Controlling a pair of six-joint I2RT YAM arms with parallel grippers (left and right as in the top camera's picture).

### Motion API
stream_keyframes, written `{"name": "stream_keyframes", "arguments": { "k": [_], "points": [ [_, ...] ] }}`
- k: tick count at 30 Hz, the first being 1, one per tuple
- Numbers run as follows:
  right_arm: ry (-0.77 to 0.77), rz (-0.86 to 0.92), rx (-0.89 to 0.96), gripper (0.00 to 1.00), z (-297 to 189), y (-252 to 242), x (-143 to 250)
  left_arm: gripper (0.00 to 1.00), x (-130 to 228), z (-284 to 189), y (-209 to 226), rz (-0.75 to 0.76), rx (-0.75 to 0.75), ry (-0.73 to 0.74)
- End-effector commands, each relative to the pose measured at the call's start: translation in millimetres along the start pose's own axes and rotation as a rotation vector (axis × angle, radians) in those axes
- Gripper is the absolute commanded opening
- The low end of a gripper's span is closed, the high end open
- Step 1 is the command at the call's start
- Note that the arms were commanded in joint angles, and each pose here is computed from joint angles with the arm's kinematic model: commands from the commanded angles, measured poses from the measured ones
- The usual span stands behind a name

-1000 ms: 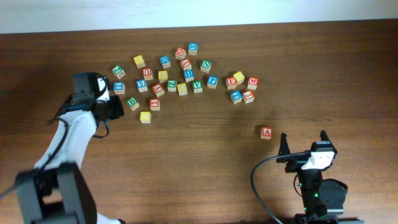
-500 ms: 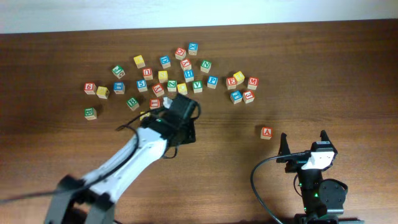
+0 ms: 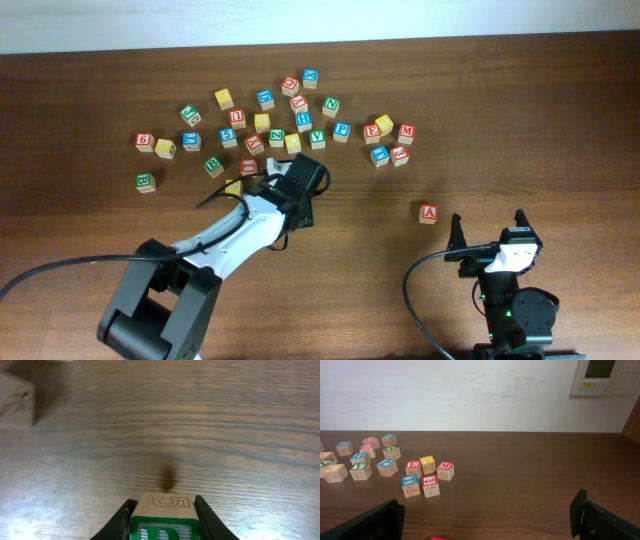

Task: Spell out RSS
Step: 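Carry the R block forward and lower it onto the open table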

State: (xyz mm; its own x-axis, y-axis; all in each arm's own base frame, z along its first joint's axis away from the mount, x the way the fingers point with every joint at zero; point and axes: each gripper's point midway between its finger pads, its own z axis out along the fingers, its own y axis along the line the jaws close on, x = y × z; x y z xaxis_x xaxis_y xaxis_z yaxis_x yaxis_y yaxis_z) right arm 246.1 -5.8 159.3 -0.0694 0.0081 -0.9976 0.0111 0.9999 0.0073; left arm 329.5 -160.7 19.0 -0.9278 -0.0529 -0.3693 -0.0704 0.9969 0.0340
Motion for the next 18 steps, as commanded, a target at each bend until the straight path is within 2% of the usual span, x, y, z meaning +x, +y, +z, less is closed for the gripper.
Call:
{"name": "stream_keyframes", "arguments": {
  "k": [1, 9, 12, 14, 16, 18],
  "points": [
    [0.003, 0.011, 0.008, 0.98, 0, -2, 2, 0.28, 5, 6, -9, 0.079, 0.039, 0.020],
    [0.003, 0.011, 0.008, 0.98, 0, -2, 2, 0.28, 5, 13, -11, 0.078, 0.040, 0.019],
    [0.003, 0.011, 0.008, 0.98, 0, -2, 2, 0.34, 1, 13, -14, 0.074, 0.049, 0.003],
    [0.003, 0.011, 0.008, 0.98, 0, -2, 2, 0.30, -4, 13, -17, 0.068, 0.063, -0.019],
    [0.003, 0.011, 0.008, 0.98, 0, -2, 2, 0.18, -5, 13, -18, 0.066, 0.066, -0.024],
    [0.003, 0.011, 0.008, 0.98, 0, -2, 2, 0.40, -7, 9, -17, 0.065, 0.066, -0.024]
  ]
}}
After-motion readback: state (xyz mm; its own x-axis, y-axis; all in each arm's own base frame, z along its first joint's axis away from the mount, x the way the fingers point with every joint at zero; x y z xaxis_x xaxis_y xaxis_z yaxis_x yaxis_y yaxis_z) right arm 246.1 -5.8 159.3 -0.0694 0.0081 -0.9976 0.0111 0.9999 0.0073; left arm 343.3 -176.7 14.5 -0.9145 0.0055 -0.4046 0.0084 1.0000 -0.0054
